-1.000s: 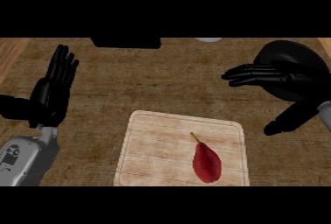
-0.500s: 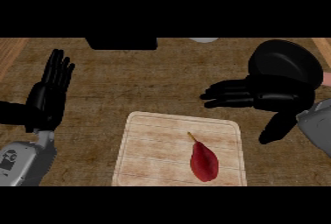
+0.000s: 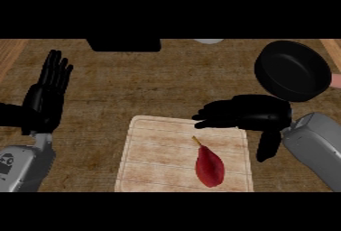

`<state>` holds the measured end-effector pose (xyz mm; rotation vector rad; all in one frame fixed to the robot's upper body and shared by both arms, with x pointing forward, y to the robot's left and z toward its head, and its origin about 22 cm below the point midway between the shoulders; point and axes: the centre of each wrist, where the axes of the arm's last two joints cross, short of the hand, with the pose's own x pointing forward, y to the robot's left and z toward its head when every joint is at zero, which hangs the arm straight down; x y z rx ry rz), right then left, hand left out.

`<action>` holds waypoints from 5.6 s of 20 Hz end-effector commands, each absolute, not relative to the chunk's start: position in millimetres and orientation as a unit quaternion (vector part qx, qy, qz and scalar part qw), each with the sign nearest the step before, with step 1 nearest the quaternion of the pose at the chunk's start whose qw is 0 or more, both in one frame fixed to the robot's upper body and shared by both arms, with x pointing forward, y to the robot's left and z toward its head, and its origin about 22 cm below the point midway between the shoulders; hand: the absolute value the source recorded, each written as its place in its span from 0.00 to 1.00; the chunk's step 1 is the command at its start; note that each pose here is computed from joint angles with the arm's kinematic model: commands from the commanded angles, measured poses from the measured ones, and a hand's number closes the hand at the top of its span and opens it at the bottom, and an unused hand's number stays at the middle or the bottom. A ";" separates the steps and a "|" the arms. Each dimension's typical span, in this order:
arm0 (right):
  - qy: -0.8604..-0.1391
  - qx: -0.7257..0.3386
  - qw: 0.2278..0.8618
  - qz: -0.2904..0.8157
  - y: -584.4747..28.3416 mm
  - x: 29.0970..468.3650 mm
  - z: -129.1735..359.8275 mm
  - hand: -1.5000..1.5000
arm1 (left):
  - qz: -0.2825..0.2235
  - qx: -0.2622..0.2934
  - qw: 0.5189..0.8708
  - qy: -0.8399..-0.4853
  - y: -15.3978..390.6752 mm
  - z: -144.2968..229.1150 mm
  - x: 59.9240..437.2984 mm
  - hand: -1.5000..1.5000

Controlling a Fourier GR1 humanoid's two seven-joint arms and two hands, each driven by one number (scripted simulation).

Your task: Pick the pear from the cutting board and place it in the pot

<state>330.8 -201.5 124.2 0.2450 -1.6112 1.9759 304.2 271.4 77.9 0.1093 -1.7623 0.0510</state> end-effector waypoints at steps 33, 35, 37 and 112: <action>-0.600 0.121 0.261 0.747 -132.2 296.0 26.6 0.00 | 0.019 0.051 0.631 -0.774 252.4 83.8 299.5 0.50; -0.591 0.139 0.197 0.770 -118.1 287.3 8.8 1.00 | 0.017 0.049 0.632 -0.773 270.0 76.7 306.6 0.50; -0.620 0.134 0.179 0.752 -141.0 279.7 6.8 1.00 | 0.022 0.048 0.638 -0.769 269.6 73.3 296.4 0.50; -0.568 -0.504 0.602 0.247 -415.7 402.1 138.2 1.00 | 0.016 0.045 0.631 -0.775 254.4 86.2 309.1 0.50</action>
